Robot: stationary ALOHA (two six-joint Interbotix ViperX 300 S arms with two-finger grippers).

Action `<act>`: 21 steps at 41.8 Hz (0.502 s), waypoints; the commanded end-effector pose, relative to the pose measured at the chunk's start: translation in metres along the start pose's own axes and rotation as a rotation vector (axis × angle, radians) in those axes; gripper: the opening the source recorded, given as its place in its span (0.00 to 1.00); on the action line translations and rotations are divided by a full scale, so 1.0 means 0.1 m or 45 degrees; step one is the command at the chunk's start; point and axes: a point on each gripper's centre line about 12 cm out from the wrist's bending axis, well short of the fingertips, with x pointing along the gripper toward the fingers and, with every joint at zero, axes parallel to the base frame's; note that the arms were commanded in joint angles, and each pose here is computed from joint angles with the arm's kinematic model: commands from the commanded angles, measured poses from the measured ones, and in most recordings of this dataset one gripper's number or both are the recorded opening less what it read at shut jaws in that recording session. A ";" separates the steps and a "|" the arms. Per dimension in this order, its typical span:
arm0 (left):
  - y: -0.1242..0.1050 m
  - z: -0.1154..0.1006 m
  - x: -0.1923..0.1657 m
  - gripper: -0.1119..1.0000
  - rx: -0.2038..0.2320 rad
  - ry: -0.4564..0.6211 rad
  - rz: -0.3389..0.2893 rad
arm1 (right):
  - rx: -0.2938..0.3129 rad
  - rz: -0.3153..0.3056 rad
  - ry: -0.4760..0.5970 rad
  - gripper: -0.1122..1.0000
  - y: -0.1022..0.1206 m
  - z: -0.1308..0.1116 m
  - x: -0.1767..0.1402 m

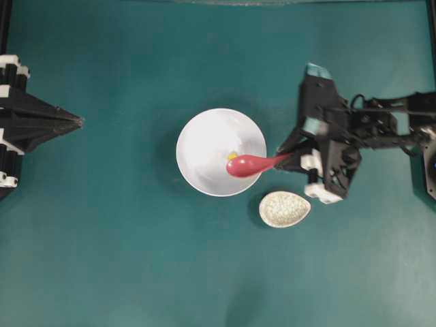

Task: Scoop the yellow hexagonal prism block from the bowl with a spoon using the right arm.
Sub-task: 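Lift the red spoon and carry it over the white bowl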

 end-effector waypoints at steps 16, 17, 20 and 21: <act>0.00 0.12 0.02 0.10 0.002 -0.041 0.002 | 0.089 -0.022 0.526 0.32 -0.14 0.37 0.17; 0.00 0.12 0.02 0.10 0.000 -0.043 0.000 | 0.091 -0.023 0.560 0.32 -0.15 0.38 0.19; 0.00 0.12 0.02 0.10 0.002 -0.041 0.002 | 0.096 -0.021 0.618 0.32 -0.13 0.41 0.21; 0.00 0.12 0.02 0.10 0.002 -0.043 0.000 | 0.098 -0.023 0.628 0.32 -0.13 0.41 0.22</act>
